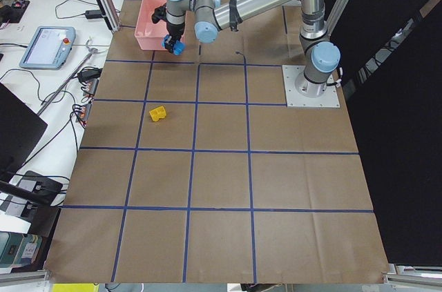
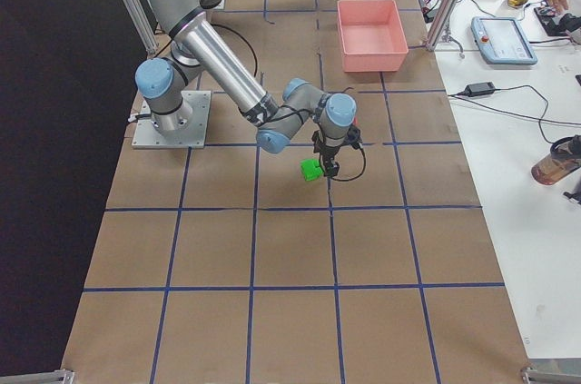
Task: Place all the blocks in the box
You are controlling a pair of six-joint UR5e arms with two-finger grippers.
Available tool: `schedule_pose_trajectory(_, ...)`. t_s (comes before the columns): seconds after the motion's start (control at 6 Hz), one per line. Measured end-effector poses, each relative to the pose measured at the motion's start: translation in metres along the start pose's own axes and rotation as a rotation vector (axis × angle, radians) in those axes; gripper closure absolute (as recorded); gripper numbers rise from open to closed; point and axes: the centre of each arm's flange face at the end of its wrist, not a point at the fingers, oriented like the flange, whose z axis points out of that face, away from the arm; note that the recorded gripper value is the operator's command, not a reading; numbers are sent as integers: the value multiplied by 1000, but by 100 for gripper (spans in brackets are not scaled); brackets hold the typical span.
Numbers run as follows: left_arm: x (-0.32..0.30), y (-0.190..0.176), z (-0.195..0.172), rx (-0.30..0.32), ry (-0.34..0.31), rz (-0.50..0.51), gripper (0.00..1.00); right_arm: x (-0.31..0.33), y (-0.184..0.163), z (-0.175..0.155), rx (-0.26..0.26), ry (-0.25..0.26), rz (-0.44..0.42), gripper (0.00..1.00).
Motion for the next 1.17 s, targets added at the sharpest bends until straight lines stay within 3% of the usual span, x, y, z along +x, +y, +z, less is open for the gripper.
schedule_pose_trajectory(0.17,38,-45,6,3,13,75,100,2,3,3,-32,16,-3,1)
schedule_pose_trajectory(0.33,69,-74,24,-1,20,116,72,2,4,5,-49,18,-5,23)
schedule_pose_trajectory(0.5,84,-85,42,-12,22,105,3,2,5,6,-58,14,-5,48)
schedule_pose_trajectory(0.67,89,-88,51,-18,22,78,1,1,6,6,-68,4,-6,66)
schedule_pose_trajectory(1.0,81,-87,43,-25,-26,63,1,1,6,0,-71,-5,-2,73)
schedule_pose_trajectory(1.17,70,-82,35,-44,-73,53,1,5,0,-16,-44,14,10,73)
